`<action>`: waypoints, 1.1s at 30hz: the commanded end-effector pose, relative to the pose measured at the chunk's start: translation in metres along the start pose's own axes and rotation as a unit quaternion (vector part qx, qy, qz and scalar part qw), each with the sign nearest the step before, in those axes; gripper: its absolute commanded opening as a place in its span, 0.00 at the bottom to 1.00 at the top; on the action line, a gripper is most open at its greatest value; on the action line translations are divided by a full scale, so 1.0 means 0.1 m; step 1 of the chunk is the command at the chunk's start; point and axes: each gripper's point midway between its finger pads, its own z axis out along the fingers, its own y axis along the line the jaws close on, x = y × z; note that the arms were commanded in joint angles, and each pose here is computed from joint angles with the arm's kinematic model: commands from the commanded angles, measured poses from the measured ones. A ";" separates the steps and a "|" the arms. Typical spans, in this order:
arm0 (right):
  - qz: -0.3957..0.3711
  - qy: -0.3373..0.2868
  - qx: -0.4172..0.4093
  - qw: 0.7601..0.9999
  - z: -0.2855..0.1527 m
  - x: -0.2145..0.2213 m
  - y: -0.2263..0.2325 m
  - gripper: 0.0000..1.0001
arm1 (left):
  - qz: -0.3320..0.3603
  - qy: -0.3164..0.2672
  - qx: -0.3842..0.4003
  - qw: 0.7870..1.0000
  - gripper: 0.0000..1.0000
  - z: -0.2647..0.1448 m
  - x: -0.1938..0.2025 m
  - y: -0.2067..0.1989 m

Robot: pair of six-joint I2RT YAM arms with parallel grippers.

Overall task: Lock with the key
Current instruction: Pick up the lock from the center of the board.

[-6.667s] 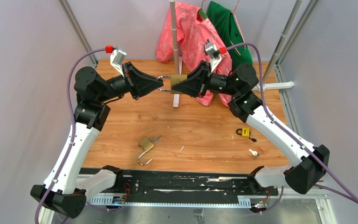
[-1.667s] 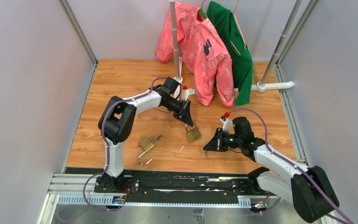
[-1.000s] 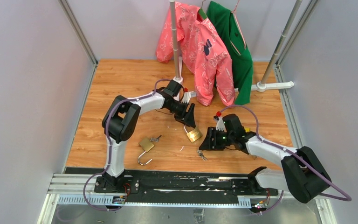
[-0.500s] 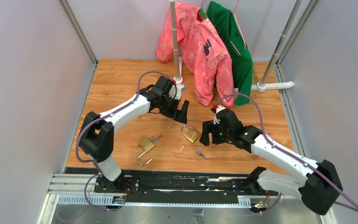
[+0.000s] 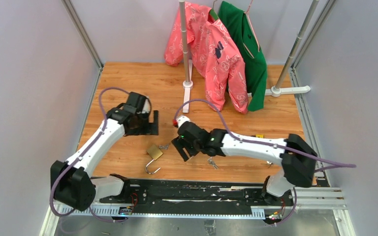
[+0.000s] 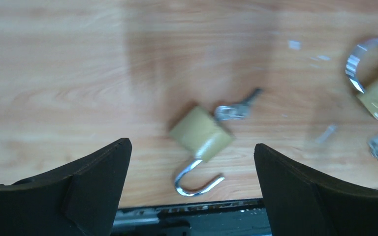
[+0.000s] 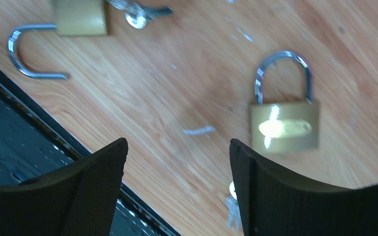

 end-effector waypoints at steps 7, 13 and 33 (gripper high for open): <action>-0.066 -0.001 -0.010 0.998 0.57 -0.50 0.72 0.76 | -0.231 -0.046 -0.110 0.965 1.00 -0.41 0.23 0.98; -0.070 0.021 -0.026 0.997 0.82 -0.51 0.93 0.76 | -0.274 -0.047 -0.155 0.948 1.00 -0.49 0.39 1.25; -0.140 0.053 -0.045 0.988 1.41 -0.51 1.20 0.77 | -0.324 -0.113 -0.187 0.921 1.00 -0.78 0.25 1.46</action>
